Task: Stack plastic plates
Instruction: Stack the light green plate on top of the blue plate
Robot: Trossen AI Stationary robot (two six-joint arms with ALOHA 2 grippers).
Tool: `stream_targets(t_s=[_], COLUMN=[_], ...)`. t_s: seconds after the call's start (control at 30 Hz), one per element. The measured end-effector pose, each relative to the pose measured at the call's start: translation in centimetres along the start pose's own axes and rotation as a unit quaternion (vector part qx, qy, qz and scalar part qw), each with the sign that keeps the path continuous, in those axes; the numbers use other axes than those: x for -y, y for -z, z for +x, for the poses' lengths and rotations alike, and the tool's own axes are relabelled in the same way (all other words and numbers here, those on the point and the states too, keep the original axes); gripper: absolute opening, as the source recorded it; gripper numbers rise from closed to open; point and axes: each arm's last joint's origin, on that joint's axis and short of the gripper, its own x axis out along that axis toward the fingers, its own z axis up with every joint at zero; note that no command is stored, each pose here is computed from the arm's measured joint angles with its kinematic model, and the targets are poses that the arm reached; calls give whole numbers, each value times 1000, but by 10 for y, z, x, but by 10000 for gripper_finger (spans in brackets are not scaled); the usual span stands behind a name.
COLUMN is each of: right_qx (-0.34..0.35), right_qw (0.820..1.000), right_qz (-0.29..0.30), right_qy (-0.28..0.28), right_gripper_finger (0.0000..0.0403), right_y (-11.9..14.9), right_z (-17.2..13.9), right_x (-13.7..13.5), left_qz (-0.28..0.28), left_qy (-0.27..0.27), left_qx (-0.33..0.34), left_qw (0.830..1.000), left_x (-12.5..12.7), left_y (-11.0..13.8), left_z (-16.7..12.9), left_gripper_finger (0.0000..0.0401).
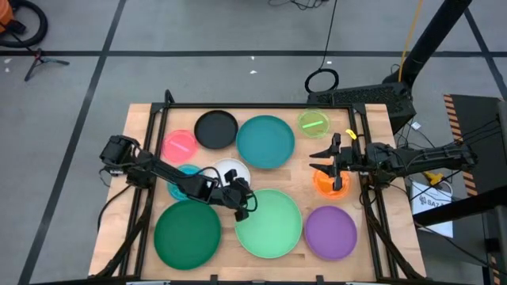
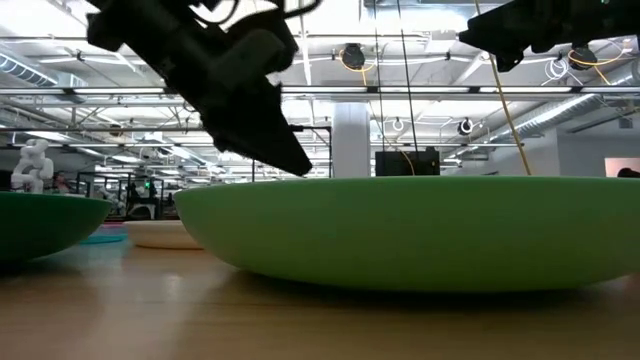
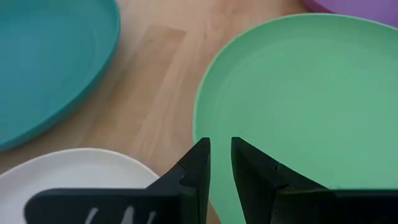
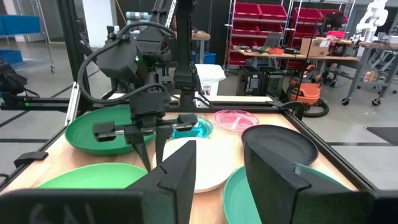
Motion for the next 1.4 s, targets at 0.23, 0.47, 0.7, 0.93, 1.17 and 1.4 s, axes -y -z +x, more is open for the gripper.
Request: stream_targets(t_s=[0.23, 0.47, 0.7, 0.93, 1.17, 1.4], right_qx=[-4, -10, -10, -10, -11, -12], right_qw=[1000, 1000, 1000, 1000, 1000, 1000], right_qz=[-1, -3, -3, -3, -3, -4], right_qy=[0, 0, 0, 0, 0, 0], right_gripper_finger=[128, 128, 128, 128, 128, 128], right_y=[1, 2, 2, 2, 2, 2], right_z=[0, 0, 0, 0, 0, 0], right_x=[0, 0, 0, 0, 0, 0], left_qz=[-28, -7, 25, 9, -12, 0], left_qy=[37, 40, 21, 10, 10, -4], left_qx=[-25, -28, -53, -54, -55, -52], left_qw=[999, 999, 998, 998, 998, 999], left_x=[-3, 0, -5, -10, -12, -14], left_y=[-6, -22, -28, -29, -30, -28], left_z=[9, 6, 5, 6, 7, 13], left_gripper_finger=[72, 72, 67, 7, 87, 169])
